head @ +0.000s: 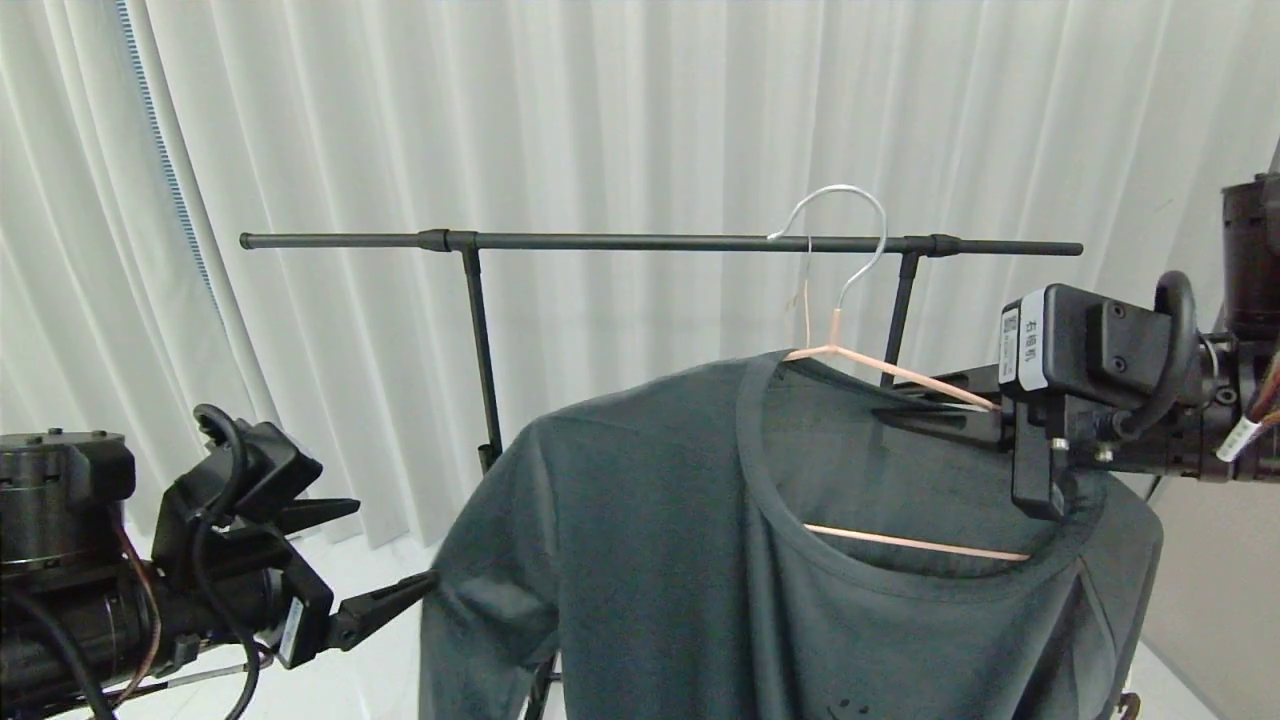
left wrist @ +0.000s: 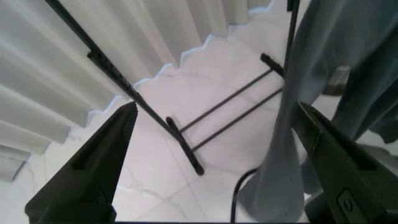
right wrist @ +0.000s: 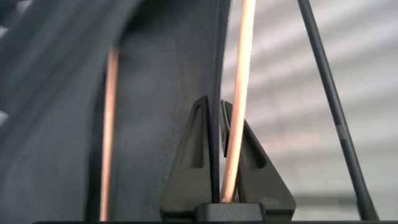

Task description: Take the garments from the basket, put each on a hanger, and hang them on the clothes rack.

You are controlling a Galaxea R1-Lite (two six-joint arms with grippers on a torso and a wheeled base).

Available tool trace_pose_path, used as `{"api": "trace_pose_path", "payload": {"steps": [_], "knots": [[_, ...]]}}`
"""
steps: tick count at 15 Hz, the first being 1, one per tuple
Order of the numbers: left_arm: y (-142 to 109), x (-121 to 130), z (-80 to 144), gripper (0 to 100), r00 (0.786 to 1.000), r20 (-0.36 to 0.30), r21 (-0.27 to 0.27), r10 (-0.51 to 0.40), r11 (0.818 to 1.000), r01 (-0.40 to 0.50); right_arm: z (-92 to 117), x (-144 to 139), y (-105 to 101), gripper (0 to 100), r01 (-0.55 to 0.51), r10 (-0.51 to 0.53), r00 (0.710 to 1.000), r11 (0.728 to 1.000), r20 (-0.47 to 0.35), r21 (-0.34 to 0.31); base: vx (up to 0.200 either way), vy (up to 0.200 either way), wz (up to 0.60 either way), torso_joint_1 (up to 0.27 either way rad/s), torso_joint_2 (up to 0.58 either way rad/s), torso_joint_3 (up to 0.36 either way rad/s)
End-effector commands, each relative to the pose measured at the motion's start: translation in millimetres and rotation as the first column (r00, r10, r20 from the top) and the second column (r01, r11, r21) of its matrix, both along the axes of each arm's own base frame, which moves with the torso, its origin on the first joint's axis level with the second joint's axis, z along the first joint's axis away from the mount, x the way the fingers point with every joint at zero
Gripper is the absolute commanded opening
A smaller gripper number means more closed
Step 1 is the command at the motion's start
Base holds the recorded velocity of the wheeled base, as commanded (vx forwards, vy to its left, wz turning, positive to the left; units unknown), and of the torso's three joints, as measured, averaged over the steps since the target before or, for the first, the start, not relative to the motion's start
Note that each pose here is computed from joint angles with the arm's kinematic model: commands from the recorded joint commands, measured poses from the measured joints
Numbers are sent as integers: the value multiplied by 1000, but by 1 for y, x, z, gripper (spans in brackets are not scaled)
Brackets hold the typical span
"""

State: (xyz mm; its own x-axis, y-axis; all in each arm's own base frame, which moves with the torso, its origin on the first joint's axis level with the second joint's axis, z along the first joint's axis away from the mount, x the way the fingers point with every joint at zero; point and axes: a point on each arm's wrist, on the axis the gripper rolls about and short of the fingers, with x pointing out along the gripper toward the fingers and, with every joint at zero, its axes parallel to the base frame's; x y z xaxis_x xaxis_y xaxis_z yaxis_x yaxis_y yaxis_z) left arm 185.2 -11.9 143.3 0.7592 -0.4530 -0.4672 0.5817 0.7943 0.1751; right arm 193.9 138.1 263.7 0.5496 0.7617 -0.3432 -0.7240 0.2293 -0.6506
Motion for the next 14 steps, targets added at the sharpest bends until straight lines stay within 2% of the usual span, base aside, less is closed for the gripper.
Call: {"api": "trace_pose_path", "payload": {"steps": [1, 4, 6, 9, 14], "knots": [[0, -10, 12, 100, 998, 57, -17, 12, 1000, -11, 0, 10, -20, 0, 114, -114, 994, 994, 2, -6, 0, 0, 0, 0, 0, 0], [3, -12, 19, 100, 995, 93, -15, 29, 999, -28, 0, 19, -47, 0, 246, -246, 969, 969, -11, -20, 0, 0, 0, 0, 0, 0], [3, -10, 24, 100, 992, 113, -4, 53, 999, -53, 0, 22, -56, 0, 300, -300, 954, 954, -15, -25, 0, 0, 0, 0, 0, 0], [2, -4, 32, 100, 985, 145, 19, 96, 995, -100, -3, 28, -55, 0, 380, -381, 923, 925, -51, -21, 0, 0, 0, 0, 0, 0], [2, -3, 33, 100, 984, 148, 19, 96, 995, -100, -1, 45, -50, 0, 424, -425, 904, 905, -42, -31, 0, 200, 0, 1, 3, 2]]}}
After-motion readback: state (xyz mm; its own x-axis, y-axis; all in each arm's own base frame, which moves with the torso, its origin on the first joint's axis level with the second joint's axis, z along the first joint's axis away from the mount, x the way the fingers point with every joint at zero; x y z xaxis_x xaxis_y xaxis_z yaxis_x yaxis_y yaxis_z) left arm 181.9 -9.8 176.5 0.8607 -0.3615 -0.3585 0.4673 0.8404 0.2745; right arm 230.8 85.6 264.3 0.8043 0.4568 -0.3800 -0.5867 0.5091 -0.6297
